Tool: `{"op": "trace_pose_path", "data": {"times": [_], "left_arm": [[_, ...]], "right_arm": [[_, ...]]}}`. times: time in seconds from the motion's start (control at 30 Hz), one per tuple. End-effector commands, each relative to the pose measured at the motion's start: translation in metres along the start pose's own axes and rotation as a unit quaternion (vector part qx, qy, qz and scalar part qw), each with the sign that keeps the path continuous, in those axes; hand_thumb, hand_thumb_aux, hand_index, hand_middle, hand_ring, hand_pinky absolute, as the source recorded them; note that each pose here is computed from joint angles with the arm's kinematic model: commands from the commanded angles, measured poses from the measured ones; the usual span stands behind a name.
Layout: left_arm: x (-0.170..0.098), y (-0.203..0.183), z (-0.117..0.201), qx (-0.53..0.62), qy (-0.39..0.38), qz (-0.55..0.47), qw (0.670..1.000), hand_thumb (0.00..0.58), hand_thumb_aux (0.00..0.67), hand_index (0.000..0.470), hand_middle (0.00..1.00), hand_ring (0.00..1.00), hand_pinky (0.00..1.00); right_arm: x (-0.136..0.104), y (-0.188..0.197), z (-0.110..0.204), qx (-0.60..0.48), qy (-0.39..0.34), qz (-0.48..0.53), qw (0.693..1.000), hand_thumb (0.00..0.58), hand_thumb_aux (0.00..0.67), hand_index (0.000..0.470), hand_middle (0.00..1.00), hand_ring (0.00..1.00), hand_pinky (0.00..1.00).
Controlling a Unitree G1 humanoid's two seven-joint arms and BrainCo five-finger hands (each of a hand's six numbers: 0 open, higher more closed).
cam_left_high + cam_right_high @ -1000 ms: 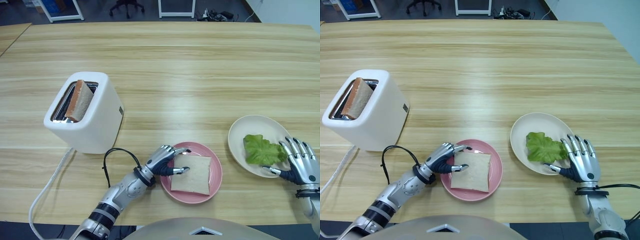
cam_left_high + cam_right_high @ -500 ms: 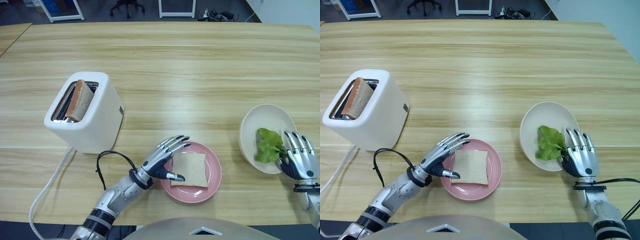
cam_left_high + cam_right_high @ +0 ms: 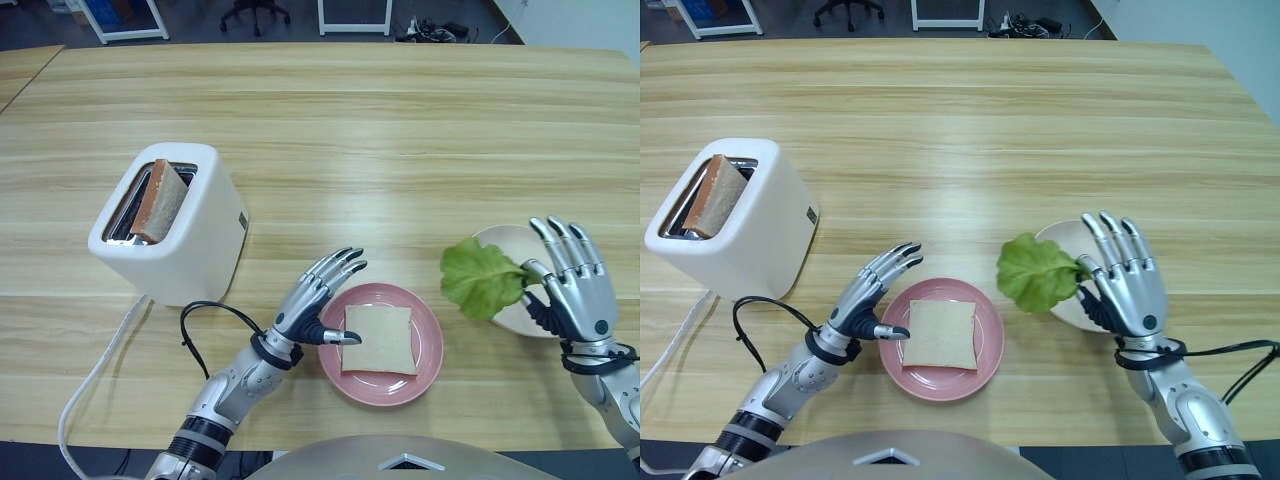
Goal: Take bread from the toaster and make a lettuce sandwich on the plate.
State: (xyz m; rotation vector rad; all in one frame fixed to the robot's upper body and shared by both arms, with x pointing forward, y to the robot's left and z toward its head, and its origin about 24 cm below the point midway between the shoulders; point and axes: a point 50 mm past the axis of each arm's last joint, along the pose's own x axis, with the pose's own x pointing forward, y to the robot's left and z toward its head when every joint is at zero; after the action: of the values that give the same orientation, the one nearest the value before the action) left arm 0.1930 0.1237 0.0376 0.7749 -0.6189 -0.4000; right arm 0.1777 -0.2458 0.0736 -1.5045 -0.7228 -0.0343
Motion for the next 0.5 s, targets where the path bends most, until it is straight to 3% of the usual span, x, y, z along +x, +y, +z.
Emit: {"op": "trace_pose_path", "data": {"times": [0.03,0.27,0.5], "left_arm": [[0.003,0.01,-0.003,0.004,0.001,0.038,0.999,0.0,0.0,0.0,0.0,0.0,0.0],[0.006,0.035,-0.011,0.044,0.009,0.103,0.994,0.0,0.0,0.0,0.0,0.0,0.0],[-0.002,0.047,-0.013,0.066,0.017,0.12,0.99,0.0,0.0,0.0,0.0,0.0,0.0]], "right_arm": [[0.011,0.004,0.037,0.104,-0.088,0.007,0.991,0.58,0.67,0.47,0.0,0.0,0.0],[0.024,0.035,0.095,0.226,-0.198,0.047,0.953,0.58,0.67,0.47,0.0,0.0,0.0],[0.027,0.074,0.091,0.222,-0.184,0.091,0.953,0.58,0.67,0.47,0.0,0.0,0.0]]}}
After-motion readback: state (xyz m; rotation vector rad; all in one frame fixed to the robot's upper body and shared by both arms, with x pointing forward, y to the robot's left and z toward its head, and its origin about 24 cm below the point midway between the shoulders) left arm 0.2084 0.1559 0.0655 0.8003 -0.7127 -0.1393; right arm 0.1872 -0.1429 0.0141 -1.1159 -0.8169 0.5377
